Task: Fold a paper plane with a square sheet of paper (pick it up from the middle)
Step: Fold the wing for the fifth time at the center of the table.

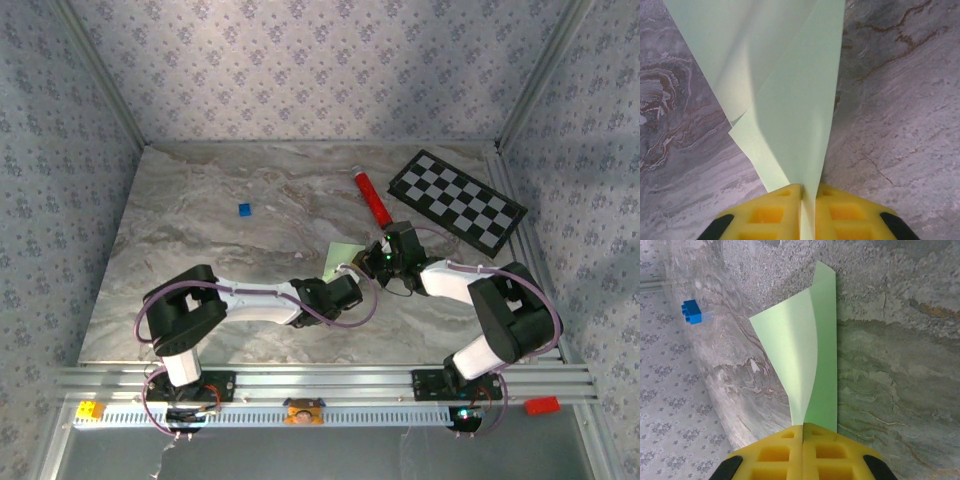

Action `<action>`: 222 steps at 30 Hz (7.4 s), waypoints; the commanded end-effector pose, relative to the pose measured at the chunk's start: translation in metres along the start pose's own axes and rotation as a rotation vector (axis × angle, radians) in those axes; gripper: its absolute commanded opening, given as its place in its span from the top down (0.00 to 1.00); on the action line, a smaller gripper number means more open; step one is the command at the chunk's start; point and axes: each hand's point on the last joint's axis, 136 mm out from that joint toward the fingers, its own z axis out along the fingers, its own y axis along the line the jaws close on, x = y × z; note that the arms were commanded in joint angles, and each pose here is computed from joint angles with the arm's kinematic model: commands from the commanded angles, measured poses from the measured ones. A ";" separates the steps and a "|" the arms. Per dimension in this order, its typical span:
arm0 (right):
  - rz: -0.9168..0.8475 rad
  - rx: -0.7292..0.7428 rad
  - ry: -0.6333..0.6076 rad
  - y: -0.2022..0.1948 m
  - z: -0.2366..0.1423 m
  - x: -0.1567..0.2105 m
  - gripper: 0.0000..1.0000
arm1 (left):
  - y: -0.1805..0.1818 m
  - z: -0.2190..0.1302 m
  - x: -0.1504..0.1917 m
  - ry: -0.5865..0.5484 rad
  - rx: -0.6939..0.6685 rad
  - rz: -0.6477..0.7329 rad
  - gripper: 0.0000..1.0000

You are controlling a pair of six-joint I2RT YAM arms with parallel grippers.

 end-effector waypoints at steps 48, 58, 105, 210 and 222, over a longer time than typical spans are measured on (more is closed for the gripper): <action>-0.119 0.154 -0.146 -0.024 -0.061 -0.022 0.50 | -0.001 -0.014 -0.012 -0.059 0.260 -0.283 1.00; -0.123 0.151 -0.192 -0.029 -0.072 -0.026 0.53 | 0.004 -0.008 -0.005 -0.031 0.408 -0.412 1.00; -0.394 -0.028 0.048 0.014 -0.007 0.027 0.69 | -0.008 0.006 -0.013 -0.072 0.920 -0.836 1.00; -0.331 0.216 0.198 -0.056 0.054 0.032 0.89 | -0.020 0.005 0.055 0.289 0.949 -0.895 0.92; -0.327 0.253 0.192 -0.062 0.054 0.031 0.89 | -0.026 -0.006 0.048 0.303 0.995 -0.839 0.98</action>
